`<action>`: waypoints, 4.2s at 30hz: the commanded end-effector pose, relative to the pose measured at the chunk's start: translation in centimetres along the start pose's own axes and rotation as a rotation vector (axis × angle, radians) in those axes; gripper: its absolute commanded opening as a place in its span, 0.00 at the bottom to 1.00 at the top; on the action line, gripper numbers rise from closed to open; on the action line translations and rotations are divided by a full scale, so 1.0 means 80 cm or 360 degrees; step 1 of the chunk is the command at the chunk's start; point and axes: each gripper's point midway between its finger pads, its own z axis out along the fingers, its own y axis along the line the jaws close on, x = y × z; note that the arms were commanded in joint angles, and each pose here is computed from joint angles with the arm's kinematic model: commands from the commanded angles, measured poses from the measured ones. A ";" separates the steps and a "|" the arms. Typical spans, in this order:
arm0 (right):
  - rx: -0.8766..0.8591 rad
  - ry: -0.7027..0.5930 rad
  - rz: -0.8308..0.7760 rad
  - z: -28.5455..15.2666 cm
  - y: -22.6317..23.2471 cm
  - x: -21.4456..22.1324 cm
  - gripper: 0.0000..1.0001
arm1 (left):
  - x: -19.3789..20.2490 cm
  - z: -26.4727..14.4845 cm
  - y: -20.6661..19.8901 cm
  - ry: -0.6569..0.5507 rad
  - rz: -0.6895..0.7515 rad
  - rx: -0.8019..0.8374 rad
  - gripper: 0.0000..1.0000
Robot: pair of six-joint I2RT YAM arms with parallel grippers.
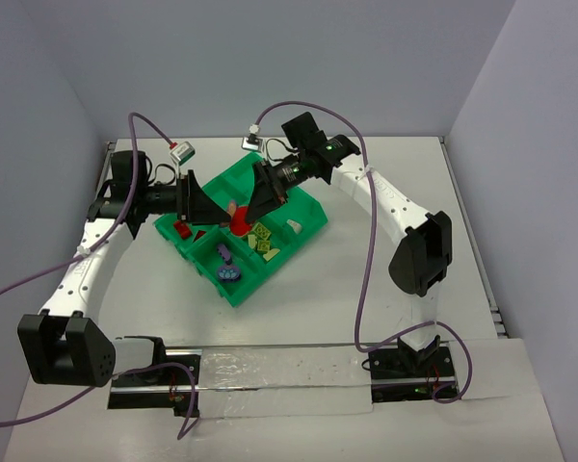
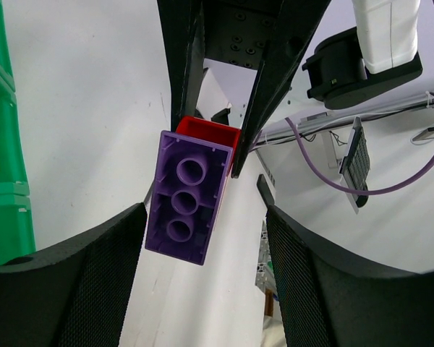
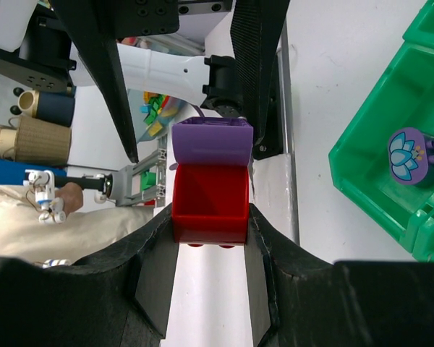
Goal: Sort the legos into containers by color
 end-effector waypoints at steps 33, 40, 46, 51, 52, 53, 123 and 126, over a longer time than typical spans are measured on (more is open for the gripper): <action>0.0187 -0.0066 -0.0039 -0.017 -0.011 0.013 0.00 | -0.023 -0.052 0.077 -0.0386 -0.0132 -0.0443 0.00; 0.0701 -0.0419 -0.0029 -0.069 -0.052 -0.030 0.00 | 0.028 -0.063 0.164 -0.0369 -0.0431 -0.0924 0.00; 0.0806 -0.0640 -0.0092 -0.098 -0.046 -0.055 0.00 | 0.048 -0.061 0.185 -0.0354 -0.0513 -0.1035 0.00; 0.0754 -0.0627 -0.0075 -0.092 -0.045 -0.062 0.00 | 0.062 -0.046 0.192 -0.0292 -0.0542 -0.1045 0.05; 0.0749 -0.0623 -0.0065 -0.091 -0.047 -0.062 0.00 | 0.063 -0.046 0.193 -0.0284 -0.0542 -0.1047 0.08; 0.0746 -0.0620 -0.0061 -0.090 -0.048 -0.062 0.00 | 0.064 -0.046 0.194 -0.0279 -0.0544 -0.1049 0.13; 0.1046 -0.0788 -0.0124 0.048 -0.141 -0.160 0.76 | -0.084 -0.216 0.071 -0.1340 -0.0248 -0.1874 0.85; 0.1344 -0.0889 -0.0060 -0.011 -0.154 -0.145 0.83 | -0.083 -0.219 0.067 -0.1353 -0.0241 -0.1884 0.85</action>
